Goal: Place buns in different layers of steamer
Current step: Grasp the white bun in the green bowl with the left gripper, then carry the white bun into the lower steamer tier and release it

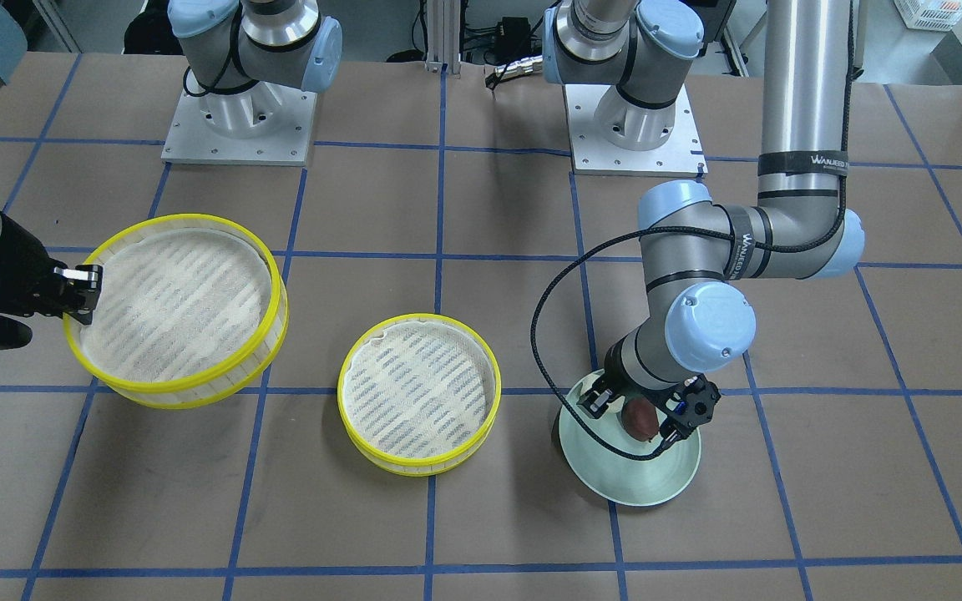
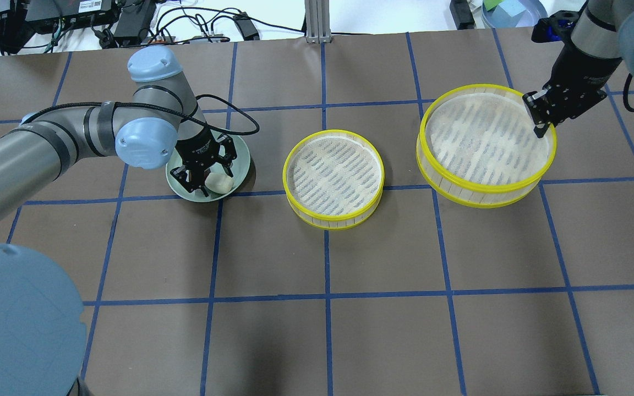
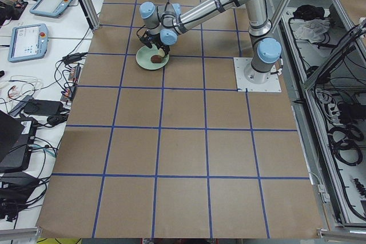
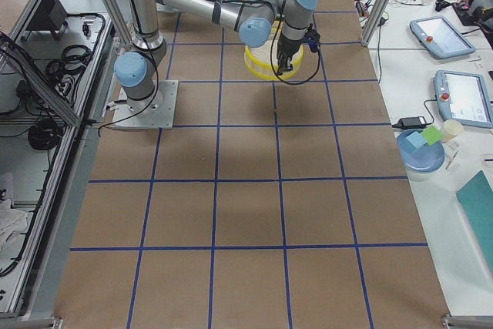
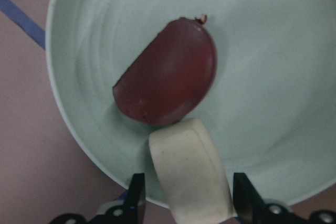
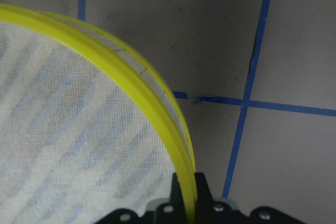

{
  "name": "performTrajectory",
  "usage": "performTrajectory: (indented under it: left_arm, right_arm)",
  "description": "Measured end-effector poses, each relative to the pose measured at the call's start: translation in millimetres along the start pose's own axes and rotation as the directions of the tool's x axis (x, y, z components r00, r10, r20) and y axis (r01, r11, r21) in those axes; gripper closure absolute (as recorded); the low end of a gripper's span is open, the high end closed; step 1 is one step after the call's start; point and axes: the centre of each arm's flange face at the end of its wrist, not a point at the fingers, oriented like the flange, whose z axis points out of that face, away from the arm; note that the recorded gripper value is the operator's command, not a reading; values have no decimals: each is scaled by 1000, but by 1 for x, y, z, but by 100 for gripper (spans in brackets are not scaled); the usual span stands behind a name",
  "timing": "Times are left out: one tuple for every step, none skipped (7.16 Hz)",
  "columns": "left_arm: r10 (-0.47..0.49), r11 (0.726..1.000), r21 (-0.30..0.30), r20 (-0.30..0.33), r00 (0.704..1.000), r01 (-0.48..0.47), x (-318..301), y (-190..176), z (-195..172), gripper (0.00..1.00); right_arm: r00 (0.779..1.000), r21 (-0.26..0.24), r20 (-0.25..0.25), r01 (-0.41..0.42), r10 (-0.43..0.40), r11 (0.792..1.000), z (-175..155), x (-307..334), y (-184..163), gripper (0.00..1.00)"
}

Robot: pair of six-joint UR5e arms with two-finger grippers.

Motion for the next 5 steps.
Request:
performTrajectory:
  left_arm:
    - [3,1000,-1,-3,1000,-3,0,0,0,100]
    - [9,1000,3,-10,1000,-9,1,0,-2,100]
    - [26,1000,15,-19,999,-26,2,-1,-8,100]
    - [50,998,37,-33,998,-49,3,-1,-21,100]
    - [69,995,72,-59,996,-65,7,-2,-44,100]
  right_arm:
    - [1000,-1,0,2,-2,1000,0,0,0,100]
    - [1000,-1,1,4,-4,1000,0,0,1,100]
    - [1000,-1,-2,7,-7,1000,0,0,1,100]
    - [1000,-1,-8,15,-15,1000,-1,0,1,100]
    - [1000,2,-12,25,-25,1000,-3,0,2,100]
